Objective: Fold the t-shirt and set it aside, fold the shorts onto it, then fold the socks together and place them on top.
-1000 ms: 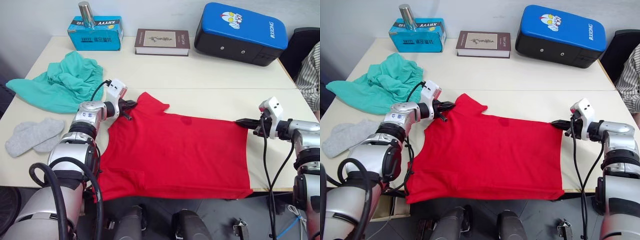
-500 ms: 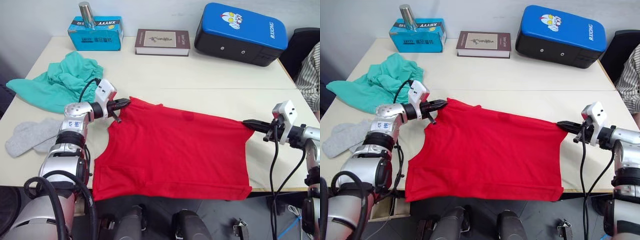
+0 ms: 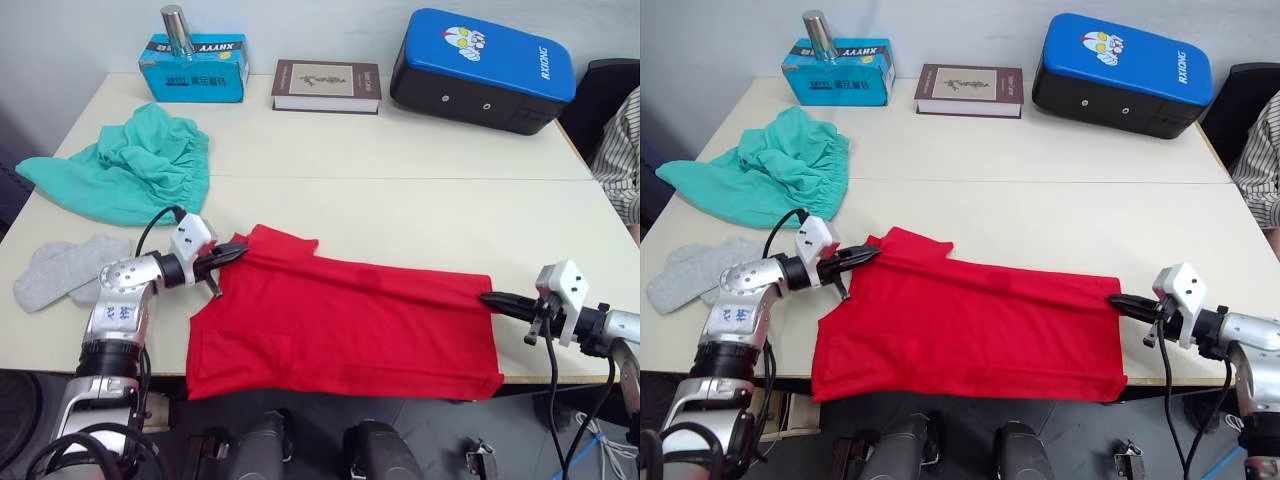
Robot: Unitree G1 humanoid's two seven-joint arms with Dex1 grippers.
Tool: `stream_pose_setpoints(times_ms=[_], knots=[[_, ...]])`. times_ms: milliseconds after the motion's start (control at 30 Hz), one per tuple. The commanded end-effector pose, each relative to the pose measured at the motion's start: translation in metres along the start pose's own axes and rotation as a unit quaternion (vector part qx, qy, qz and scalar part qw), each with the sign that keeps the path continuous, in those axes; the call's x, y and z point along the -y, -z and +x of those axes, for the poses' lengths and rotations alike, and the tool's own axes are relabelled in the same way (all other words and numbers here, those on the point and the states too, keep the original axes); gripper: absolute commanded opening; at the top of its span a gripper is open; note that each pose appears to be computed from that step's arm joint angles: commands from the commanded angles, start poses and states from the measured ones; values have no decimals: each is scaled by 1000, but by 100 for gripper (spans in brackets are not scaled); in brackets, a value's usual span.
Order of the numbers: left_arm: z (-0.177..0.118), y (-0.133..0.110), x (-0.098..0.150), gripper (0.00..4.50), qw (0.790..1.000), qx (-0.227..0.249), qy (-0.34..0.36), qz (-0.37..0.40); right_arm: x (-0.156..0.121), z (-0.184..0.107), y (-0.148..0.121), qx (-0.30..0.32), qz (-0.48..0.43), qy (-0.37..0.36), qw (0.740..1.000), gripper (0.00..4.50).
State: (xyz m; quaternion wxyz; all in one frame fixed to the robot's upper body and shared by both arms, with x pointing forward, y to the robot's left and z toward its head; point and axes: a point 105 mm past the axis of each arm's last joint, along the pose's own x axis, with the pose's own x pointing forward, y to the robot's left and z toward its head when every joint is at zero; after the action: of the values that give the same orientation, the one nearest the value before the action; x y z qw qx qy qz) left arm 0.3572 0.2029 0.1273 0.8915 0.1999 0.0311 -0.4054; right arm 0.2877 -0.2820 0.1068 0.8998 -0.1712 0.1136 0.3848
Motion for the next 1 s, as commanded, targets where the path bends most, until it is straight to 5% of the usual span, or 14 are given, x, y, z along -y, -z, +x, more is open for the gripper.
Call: stream_pose_setpoints(times_ms=[33,100,200,333,433,567,1000], knots=[[-9,-10,-6,2,999,2,-18,28,3,-1,0,-2,-20,15,1000,0],[-9,-8,-5,21,1000,4,-16,6,5,0,1,1,-2,24,1000,0],[-8,-9,-1,96,1000,5,3,-18,4,0,0,0,24,14,1000,65],[-23,-16,-4,223,996,0,50,-67,6,-10,-6,-9,-18,15,1000,202],[-30,-12,-34,318,986,-48,-12,-160,11,-19,-17,-6,-46,21,999,304],[-15,-34,-42,447,965,-23,18,-262,13,-24,-29,3,-70,23,997,446],[56,-14,-32,447,941,-137,38,-307,5,-14,-24,-4,-82,5,997,446]])
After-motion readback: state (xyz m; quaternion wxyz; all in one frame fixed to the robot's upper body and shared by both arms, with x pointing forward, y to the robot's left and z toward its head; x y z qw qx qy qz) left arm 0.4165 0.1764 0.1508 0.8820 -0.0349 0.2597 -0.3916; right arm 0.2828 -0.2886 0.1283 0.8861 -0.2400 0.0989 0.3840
